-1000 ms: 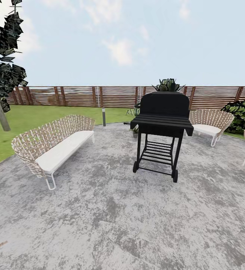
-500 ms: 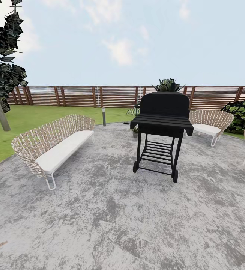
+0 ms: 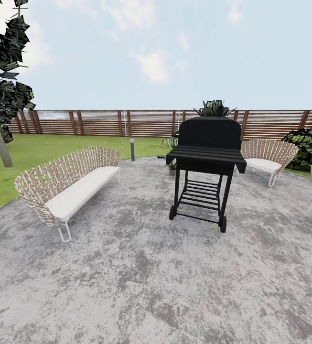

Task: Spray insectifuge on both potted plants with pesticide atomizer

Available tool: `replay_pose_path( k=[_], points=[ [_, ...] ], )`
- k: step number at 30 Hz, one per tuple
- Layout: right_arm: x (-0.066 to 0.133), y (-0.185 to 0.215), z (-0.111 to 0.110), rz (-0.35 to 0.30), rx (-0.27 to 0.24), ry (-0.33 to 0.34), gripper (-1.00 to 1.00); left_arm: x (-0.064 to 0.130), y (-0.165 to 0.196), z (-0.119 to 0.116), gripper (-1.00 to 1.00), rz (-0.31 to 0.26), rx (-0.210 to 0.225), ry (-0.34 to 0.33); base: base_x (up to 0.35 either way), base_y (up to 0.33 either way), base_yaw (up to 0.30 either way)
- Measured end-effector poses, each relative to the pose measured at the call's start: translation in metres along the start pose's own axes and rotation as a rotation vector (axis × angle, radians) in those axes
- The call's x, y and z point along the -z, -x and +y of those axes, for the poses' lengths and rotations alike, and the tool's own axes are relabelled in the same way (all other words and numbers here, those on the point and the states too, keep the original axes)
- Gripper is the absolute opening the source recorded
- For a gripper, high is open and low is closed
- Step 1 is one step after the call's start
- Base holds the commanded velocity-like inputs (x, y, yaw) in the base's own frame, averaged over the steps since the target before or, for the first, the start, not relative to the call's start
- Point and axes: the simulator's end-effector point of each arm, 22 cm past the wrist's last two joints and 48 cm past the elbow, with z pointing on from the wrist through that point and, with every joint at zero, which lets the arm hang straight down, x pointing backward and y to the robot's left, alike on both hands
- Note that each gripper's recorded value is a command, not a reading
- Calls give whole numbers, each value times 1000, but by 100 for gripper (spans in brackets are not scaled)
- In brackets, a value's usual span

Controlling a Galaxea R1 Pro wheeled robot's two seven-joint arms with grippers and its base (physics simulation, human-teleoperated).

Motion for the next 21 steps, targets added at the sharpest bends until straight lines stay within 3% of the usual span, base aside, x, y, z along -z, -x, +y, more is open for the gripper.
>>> replay_pose_path(
  k=[7,15,21],
  points=[
    [0,1,0,-1,-4,-3,100,1,8,0,100,-45,0,2,-59,-43,63],
    [-1,1,0,-2,-7,-5,100,1,9,2,100,-48,3,7,-207,-156,255],
    [-1,3,0,-6,-7,-6,100,1,8,3,100,-48,4,9,-57,-180,277]
  ],
)
